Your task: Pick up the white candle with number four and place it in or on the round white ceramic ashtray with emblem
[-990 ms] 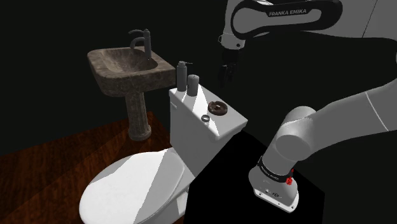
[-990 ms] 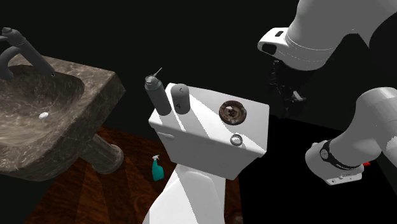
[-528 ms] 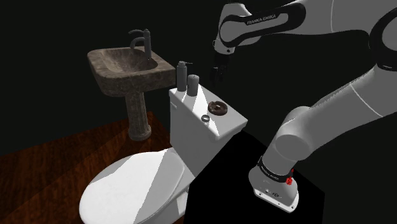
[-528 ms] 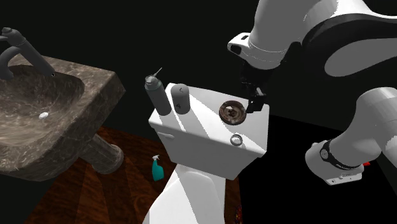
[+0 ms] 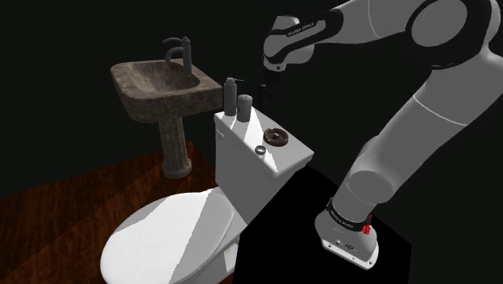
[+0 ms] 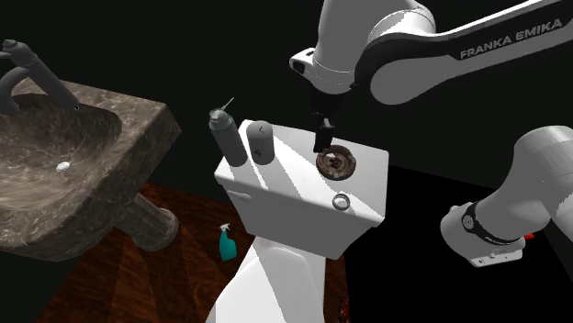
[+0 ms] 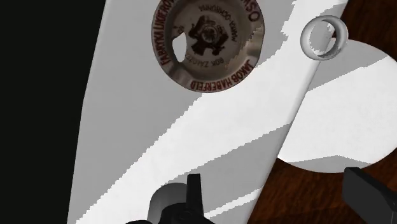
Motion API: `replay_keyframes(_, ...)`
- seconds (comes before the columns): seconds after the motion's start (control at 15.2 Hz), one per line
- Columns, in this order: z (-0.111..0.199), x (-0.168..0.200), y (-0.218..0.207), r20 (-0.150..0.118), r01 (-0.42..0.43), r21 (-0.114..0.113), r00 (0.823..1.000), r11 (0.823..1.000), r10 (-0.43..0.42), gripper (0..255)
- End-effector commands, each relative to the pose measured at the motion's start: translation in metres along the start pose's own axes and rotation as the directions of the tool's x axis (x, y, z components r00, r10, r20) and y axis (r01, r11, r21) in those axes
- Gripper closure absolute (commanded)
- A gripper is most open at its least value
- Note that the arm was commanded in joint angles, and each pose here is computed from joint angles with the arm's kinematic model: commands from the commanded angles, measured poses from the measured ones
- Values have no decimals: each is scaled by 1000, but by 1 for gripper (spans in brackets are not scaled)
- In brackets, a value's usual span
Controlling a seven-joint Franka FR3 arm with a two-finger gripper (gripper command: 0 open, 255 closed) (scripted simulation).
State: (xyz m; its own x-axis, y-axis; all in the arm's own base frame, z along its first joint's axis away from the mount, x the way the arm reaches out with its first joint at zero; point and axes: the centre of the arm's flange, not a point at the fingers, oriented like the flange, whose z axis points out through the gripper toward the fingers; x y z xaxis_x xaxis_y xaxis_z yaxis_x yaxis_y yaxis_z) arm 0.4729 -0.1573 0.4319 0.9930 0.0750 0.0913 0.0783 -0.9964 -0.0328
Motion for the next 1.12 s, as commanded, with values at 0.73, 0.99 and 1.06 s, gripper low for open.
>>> replay_keyframes(0.73, 63, 89, 77, -113, -20, 24, 993, 1000, 23, 0)
replay_keyframes(0.99, 84, 91, 77, -113, -20, 24, 993, 1000, 23, 0)
replay_keyframes(1.06, 92, 92, 77, -113, -20, 24, 993, 1000, 23, 0)
